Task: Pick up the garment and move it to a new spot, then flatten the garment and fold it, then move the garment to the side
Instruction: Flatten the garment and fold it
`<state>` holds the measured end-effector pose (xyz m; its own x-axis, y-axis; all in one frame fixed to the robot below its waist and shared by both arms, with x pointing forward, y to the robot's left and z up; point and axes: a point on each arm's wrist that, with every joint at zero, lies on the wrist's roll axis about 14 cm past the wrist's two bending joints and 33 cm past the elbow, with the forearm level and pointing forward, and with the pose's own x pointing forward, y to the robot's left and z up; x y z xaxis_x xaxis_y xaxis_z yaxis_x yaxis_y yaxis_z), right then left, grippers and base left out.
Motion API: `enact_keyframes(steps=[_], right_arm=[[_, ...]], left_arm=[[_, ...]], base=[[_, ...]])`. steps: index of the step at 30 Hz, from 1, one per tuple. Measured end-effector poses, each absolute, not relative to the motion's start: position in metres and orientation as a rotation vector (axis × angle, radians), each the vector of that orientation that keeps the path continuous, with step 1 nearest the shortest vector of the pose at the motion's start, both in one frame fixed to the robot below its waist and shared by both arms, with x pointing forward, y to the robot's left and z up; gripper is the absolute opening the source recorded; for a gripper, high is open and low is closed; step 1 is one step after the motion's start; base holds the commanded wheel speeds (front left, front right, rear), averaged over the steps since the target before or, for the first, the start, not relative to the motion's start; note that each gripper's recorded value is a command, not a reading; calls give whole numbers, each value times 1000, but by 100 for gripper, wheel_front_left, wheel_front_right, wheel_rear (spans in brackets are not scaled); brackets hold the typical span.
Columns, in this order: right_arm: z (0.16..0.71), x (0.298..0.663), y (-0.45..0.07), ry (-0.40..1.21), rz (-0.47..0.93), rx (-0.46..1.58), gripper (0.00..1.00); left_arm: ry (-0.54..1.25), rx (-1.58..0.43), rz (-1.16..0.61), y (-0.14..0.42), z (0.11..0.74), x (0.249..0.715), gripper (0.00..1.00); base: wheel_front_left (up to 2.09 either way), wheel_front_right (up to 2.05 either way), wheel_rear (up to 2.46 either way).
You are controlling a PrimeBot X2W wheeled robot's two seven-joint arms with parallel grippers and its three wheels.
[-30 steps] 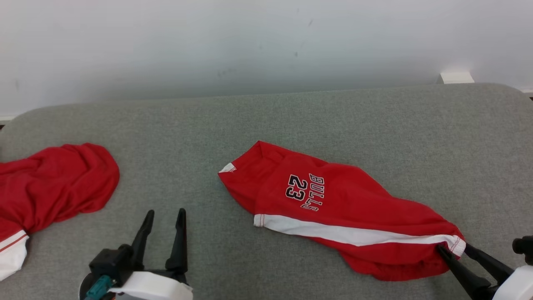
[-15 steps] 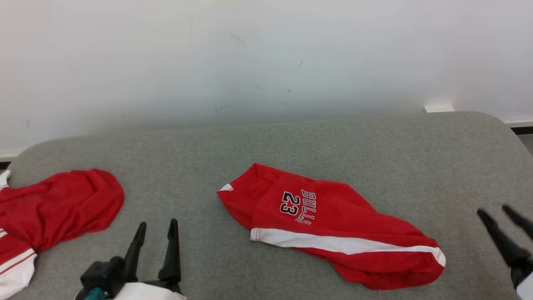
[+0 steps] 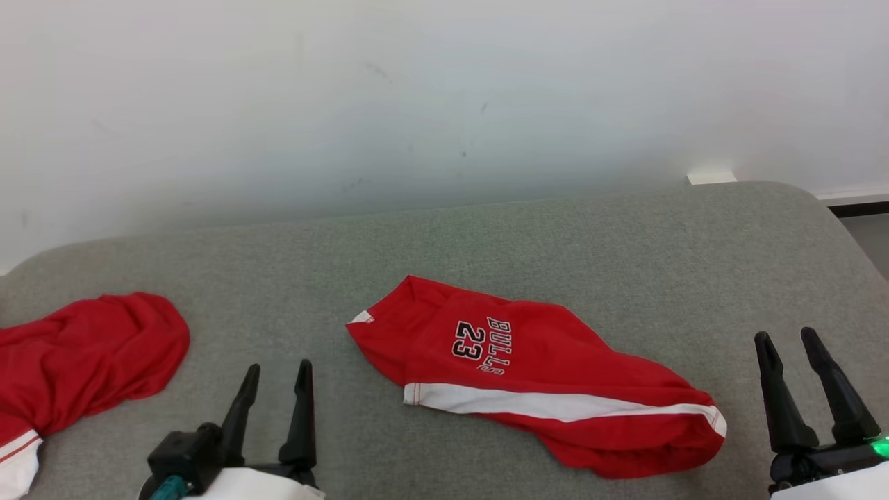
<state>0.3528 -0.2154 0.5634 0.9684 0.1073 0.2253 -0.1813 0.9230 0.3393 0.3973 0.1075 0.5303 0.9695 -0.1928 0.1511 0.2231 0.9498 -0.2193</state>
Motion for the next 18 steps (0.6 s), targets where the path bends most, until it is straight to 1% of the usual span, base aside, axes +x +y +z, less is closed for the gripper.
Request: enact_keyframes(steps=[3, 8, 13, 18], right_arm=[[559, 348, -215, -218, 103, 400, 100], [556, 343, -213, -227, 67, 415, 100], [550, 339, -210, -212, 56, 403, 100], [547, 334, -215, -206, 34, 393, 100]], left_arm=[[-119, -239, -238, 98, 528, 399, 100], [-103, -240, -299, 78, 525, 404, 100], [47, -216, -398, 47, 482, 401, 100], [171, -190, -480, 21, 456, 405, 100]], base=[[0, 0, 0], [0, 0, 0], [0, 0, 0], [0, 0, 0]])
